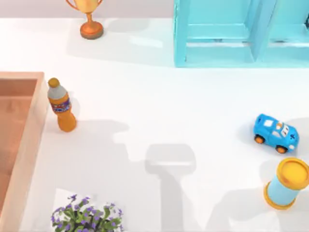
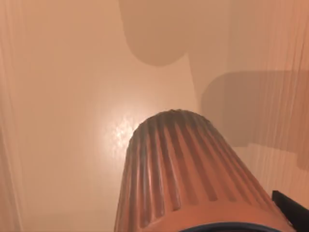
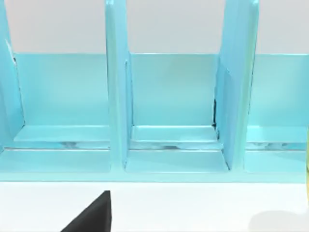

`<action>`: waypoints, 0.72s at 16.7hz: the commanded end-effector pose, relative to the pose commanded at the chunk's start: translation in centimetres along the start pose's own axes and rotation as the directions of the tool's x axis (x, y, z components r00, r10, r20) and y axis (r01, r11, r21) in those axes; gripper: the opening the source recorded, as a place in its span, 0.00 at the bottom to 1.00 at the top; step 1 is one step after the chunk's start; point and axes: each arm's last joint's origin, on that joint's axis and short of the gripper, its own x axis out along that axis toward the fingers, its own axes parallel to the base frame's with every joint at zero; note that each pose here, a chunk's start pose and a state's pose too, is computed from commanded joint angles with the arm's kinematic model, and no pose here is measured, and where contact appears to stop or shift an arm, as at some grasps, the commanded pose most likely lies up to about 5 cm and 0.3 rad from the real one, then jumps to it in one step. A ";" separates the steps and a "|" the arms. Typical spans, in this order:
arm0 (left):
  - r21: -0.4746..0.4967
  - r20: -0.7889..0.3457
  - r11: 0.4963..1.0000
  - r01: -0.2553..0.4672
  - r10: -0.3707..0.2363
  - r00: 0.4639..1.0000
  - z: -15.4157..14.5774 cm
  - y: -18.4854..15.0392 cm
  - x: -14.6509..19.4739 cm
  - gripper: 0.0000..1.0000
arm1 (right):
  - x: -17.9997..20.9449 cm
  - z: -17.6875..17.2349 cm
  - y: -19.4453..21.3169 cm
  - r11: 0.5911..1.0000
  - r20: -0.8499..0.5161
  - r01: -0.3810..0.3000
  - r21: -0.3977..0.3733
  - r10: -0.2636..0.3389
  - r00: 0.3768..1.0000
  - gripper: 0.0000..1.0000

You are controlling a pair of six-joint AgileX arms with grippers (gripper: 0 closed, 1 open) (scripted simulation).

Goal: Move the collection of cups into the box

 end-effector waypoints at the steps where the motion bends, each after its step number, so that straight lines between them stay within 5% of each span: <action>1: 0.000 0.000 1.000 0.000 0.000 1.000 0.0 0.0 0.0 0.00 | 0.0 0.0 0.0 1.000 0.000 0.000 0.000 0.000 1.000 1.00; 12: 0.000 0.000 1.000 0.000 0.000 1.000 0.0 0.0 0.0 0.83 | 0.0 0.0 0.0 1.000 0.000 0.000 0.000 0.000 1.000 1.00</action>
